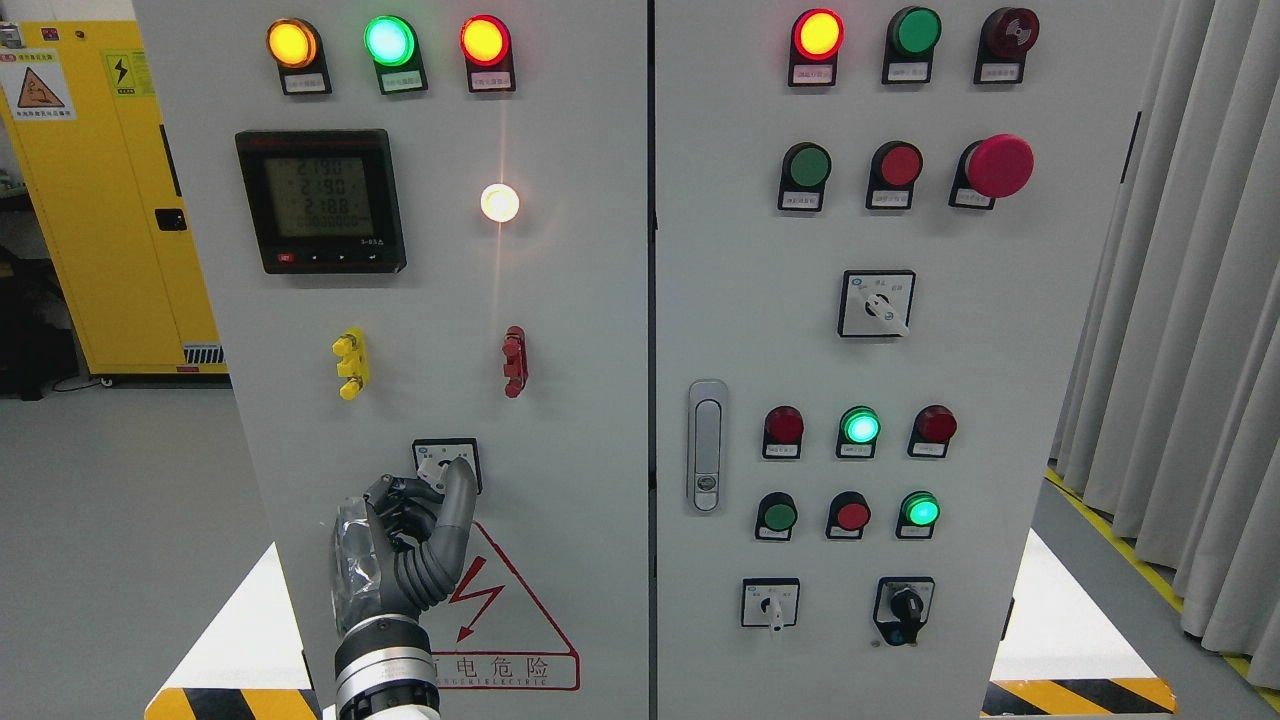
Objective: Turn on light switch 1
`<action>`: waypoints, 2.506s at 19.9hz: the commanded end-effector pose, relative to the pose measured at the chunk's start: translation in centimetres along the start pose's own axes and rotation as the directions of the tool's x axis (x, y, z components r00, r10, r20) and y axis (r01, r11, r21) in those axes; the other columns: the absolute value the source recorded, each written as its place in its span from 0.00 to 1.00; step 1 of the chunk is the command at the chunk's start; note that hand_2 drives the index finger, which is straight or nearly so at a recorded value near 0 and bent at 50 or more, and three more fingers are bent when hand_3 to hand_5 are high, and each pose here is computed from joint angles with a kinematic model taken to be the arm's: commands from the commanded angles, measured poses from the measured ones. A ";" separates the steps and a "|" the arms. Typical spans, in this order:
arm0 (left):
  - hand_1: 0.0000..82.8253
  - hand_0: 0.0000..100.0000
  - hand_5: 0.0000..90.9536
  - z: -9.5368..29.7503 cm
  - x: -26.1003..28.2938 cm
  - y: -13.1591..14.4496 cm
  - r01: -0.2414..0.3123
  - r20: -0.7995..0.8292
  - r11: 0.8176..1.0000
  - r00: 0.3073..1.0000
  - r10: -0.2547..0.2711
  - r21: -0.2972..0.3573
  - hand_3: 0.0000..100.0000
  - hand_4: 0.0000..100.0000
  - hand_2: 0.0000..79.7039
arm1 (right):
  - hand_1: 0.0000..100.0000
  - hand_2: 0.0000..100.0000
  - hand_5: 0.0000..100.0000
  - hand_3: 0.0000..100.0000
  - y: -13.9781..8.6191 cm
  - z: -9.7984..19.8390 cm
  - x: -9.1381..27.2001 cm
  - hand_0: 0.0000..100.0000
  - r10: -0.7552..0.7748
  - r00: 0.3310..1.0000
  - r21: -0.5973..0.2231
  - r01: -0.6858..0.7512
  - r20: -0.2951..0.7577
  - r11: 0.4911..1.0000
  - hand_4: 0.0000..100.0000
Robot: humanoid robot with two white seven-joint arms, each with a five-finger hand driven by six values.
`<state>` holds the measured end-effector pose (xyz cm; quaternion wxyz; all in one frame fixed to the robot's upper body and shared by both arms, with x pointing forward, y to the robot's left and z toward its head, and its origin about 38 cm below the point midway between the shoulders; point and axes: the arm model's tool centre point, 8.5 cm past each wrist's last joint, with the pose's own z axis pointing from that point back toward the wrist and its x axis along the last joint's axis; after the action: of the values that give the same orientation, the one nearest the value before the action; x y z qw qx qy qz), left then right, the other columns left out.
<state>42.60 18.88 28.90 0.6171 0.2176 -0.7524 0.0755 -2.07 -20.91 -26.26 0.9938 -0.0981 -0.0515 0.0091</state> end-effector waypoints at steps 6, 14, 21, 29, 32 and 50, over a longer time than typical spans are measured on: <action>0.56 0.22 0.95 0.2 -0.3 0.2 0.002 0.000 1.000 1.000 -0.002 0.005 0.94 0.89 0.81 | 0.50 0.04 0.00 0.00 0.0 0.0 -0.2 0.00 -0.028 1.000 -0.003 0.028 -0.009 1.000 0.00; 0.55 0.16 0.94 1.1 -1.7 0.5 -0.009 0.014 1.000 1.000 0.009 0.013 0.94 0.89 0.82 | 0.50 0.04 0.00 0.00 0.0 0.0 -0.1 0.00 -0.028 1.000 -0.003 0.028 -0.007 1.000 0.00; 0.54 0.15 0.93 2.0 -2.5 0.9 -0.031 0.067 0.999 0.997 0.029 0.028 0.94 0.88 0.83 | 0.50 0.04 0.00 0.00 0.0 0.0 -0.1 0.00 -0.028 1.000 -0.003 0.028 -0.007 1.000 0.00; 0.52 0.14 0.92 4.2 -4.6 1.8 -0.104 0.147 0.994 0.984 0.102 0.011 0.95 0.88 0.84 | 0.50 0.04 0.00 0.00 0.0 0.0 -0.1 0.00 -0.028 1.000 -0.003 0.028 -0.007 1.000 0.00; 0.51 0.13 0.91 5.7 -6.3 2.5 -0.128 0.173 0.992 0.977 0.126 -0.001 0.95 0.88 0.86 | 0.50 0.04 0.00 0.00 0.0 0.0 -0.1 0.00 -0.028 1.000 -0.003 0.028 -0.007 1.000 0.00; 0.23 0.02 0.85 21.0 -27.1 15.8 -0.136 0.025 0.990 0.990 0.137 -0.025 0.90 0.88 0.60 | 0.50 0.04 0.00 0.00 0.0 0.0 -0.1 0.00 -0.028 1.000 -0.003 0.028 -0.007 1.000 0.00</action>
<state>27.55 24.37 11.21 0.4943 0.1030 -0.8577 0.0971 -2.08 -20.91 -26.26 0.9938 -0.0981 -0.0515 0.0091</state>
